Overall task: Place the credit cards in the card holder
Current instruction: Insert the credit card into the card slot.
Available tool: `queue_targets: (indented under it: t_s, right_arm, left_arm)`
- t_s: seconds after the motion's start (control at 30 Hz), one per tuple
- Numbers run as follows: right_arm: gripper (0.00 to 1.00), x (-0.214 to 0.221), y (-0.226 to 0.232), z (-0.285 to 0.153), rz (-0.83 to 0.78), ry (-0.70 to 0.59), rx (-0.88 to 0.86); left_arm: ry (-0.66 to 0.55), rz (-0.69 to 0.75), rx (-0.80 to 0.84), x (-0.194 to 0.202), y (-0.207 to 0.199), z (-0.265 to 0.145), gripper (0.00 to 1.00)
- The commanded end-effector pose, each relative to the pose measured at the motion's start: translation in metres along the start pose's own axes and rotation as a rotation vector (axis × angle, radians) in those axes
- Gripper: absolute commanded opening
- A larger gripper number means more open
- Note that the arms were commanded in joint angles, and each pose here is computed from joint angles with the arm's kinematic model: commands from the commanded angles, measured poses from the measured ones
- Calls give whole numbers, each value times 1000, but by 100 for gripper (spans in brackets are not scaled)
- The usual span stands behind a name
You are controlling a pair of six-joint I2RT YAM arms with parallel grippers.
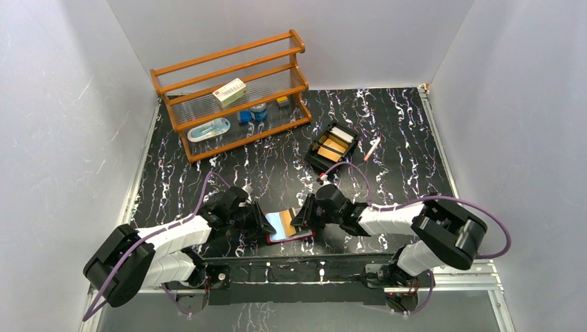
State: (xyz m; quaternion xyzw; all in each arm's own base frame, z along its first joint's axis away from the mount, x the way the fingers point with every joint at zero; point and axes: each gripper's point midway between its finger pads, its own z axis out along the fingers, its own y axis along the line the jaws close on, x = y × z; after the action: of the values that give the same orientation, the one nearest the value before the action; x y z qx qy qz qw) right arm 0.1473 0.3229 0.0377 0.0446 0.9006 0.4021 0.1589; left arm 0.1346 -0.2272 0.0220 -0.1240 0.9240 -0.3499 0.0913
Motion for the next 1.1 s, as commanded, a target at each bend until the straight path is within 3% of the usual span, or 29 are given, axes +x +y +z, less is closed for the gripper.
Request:
queue_targets:
  t_s: [0.0,0.3,0.73,1.07]
  right_arm:
    - [31,-1,-30,-12,-58,-7,174]
    - [31,-7,-8,-14,-98,-23,162]
    - [31,12,32,12,-134,67,45]
    - [31,12,34,9,-134,74,55]
  left_arm:
    - [24,-1,3,7,4,0,23]
    - [26,1,7,7,3,0,22]
    - [40,13,29,8,-2,2,27]
    - [44,16,32,8,-1,5,28]
